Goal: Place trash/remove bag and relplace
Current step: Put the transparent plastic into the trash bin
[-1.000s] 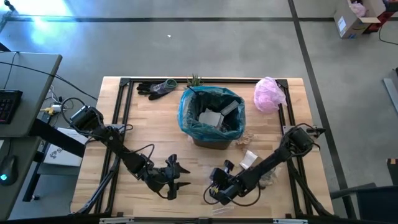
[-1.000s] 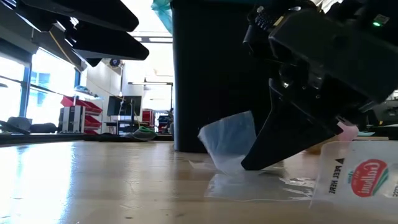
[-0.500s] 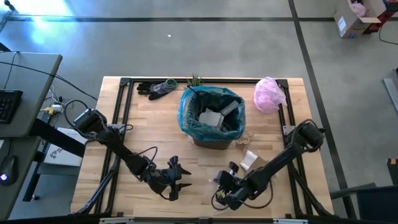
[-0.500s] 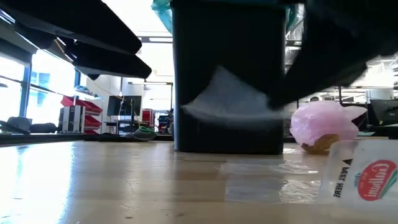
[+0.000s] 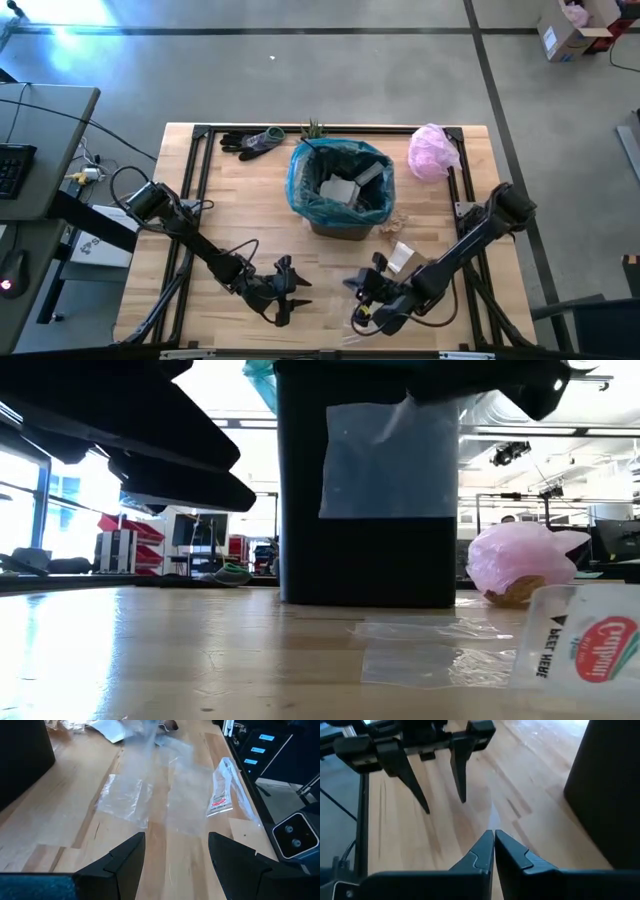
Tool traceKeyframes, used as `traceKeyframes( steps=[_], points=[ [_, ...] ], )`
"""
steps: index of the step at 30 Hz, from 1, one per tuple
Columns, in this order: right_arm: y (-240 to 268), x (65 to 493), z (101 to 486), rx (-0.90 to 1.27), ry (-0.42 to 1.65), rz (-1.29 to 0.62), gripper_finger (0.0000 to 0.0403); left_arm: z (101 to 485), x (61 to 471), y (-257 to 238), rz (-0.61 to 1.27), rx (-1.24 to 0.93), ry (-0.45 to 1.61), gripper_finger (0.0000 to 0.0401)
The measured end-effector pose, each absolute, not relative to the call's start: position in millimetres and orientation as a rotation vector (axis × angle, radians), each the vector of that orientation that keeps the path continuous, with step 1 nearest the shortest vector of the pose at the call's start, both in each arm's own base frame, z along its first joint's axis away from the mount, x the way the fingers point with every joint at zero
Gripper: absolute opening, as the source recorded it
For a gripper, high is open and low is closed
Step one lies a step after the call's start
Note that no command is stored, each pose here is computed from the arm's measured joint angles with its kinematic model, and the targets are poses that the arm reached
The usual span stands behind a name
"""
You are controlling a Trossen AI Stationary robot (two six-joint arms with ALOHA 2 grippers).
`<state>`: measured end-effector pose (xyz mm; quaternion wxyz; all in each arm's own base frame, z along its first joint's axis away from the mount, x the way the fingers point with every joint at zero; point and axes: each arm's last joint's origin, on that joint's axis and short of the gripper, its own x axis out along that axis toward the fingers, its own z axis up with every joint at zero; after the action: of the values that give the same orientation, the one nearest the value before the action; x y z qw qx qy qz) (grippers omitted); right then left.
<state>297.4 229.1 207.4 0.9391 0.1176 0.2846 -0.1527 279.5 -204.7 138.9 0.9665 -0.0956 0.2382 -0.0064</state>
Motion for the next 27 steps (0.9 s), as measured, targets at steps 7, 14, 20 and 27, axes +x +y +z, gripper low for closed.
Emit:
traceKeyframes(
  steps=[7,14,20,27],
  points=[
    [225,294,227,0.225,0.522,-0.305,0.0000,140,280,-205,-0.015,-0.197,0.475,0.0202],
    [220,291,255,0.196,0.416,-0.292,0.0000,141,280,-205,-0.016,-0.202,0.464,0.0202],
    [205,289,287,0.146,0.317,-0.306,0.0000,141,280,-205,-0.015,-0.203,0.462,0.0202],
    [178,287,329,0.074,0.188,-0.323,0.0000,142,281,-206,-0.011,-0.209,0.449,0.0202]
  ],
)
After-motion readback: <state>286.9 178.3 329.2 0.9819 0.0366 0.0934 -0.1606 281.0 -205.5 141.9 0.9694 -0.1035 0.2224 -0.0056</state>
